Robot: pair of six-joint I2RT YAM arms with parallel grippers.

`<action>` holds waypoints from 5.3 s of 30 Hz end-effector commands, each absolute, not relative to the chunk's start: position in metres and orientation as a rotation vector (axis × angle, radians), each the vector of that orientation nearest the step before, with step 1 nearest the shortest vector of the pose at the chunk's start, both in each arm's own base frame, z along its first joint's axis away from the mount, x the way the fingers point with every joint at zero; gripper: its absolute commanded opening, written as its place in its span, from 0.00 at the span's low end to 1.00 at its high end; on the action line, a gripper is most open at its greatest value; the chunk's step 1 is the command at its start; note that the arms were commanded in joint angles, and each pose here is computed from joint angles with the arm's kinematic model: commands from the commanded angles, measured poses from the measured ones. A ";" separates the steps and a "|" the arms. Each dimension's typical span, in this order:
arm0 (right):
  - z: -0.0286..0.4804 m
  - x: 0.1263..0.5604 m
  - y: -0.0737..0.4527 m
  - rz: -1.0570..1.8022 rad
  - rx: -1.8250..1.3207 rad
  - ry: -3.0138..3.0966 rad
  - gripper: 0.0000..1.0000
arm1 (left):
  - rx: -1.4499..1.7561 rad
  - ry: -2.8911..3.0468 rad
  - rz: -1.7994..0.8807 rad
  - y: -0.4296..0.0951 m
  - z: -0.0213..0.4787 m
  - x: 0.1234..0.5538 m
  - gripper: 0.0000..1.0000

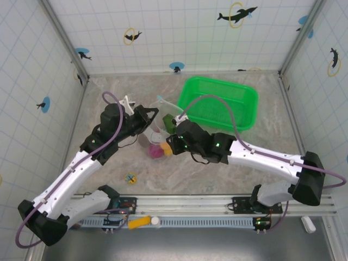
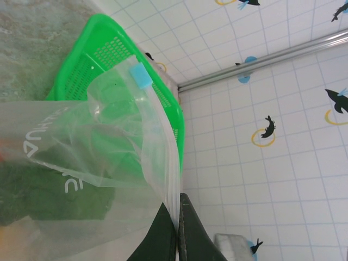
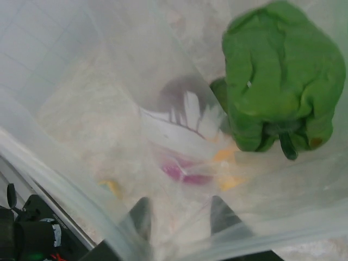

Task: Place the food in the zip-top bag and seal the zipper

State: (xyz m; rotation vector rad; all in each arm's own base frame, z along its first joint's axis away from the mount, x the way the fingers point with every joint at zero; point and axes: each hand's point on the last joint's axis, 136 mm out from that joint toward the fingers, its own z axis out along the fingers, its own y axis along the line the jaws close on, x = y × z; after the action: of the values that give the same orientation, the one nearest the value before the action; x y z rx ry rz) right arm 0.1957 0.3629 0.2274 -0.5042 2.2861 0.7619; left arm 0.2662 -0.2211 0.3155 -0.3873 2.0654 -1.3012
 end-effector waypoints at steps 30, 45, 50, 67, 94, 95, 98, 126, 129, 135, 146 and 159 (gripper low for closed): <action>0.317 0.231 0.329 0.274 -0.926 2.054 0.00 | -0.258 1.899 -0.911 -0.159 0.369 0.255 0.60; 0.361 0.240 0.320 0.166 -1.149 1.814 0.00 | -0.114 1.852 -0.556 -0.120 0.292 0.252 0.59; 0.383 0.200 0.344 0.159 -1.335 1.612 0.00 | 0.075 1.880 -0.657 -0.151 0.285 0.245 0.59; 0.308 0.181 0.286 0.198 -1.443 1.430 0.00 | 0.365 1.515 -0.710 -0.165 0.255 0.215 0.59; 0.325 0.148 0.270 0.201 -1.623 1.206 0.00 | 0.883 1.204 -0.987 -0.210 0.291 0.208 0.56; 0.325 0.148 0.269 0.198 -1.624 1.208 0.00 | 0.891 1.187 -0.997 -0.211 0.294 0.206 0.56; 0.326 0.151 0.268 0.194 -1.617 1.210 0.00 | 0.914 1.162 -0.998 -0.213 0.300 0.205 0.53; 0.370 0.251 0.226 -0.088 -1.267 1.412 0.55 | 1.039 1.221 -0.764 -0.212 0.340 0.224 0.00; 0.384 0.220 0.243 0.110 -1.303 1.333 0.61 | 1.079 1.253 -0.803 -0.215 0.327 0.217 0.00; 0.397 0.171 0.275 0.434 -1.407 1.244 0.52 | 1.161 1.291 -0.874 -0.225 0.311 0.197 0.00; 0.355 0.148 0.336 0.475 -1.682 1.202 0.38 | 1.323 1.342 -0.897 -0.254 0.289 0.166 0.00; 0.340 0.153 0.356 0.510 -1.792 1.227 0.34 | 1.351 1.347 -0.857 -0.256 0.285 0.162 0.00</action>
State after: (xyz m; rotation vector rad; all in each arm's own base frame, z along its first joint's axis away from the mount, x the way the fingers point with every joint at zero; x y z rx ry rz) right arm 0.1549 0.3515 0.3372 -1.7605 1.2364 0.4838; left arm 0.1639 -0.2567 0.2773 1.3284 1.3783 -0.8964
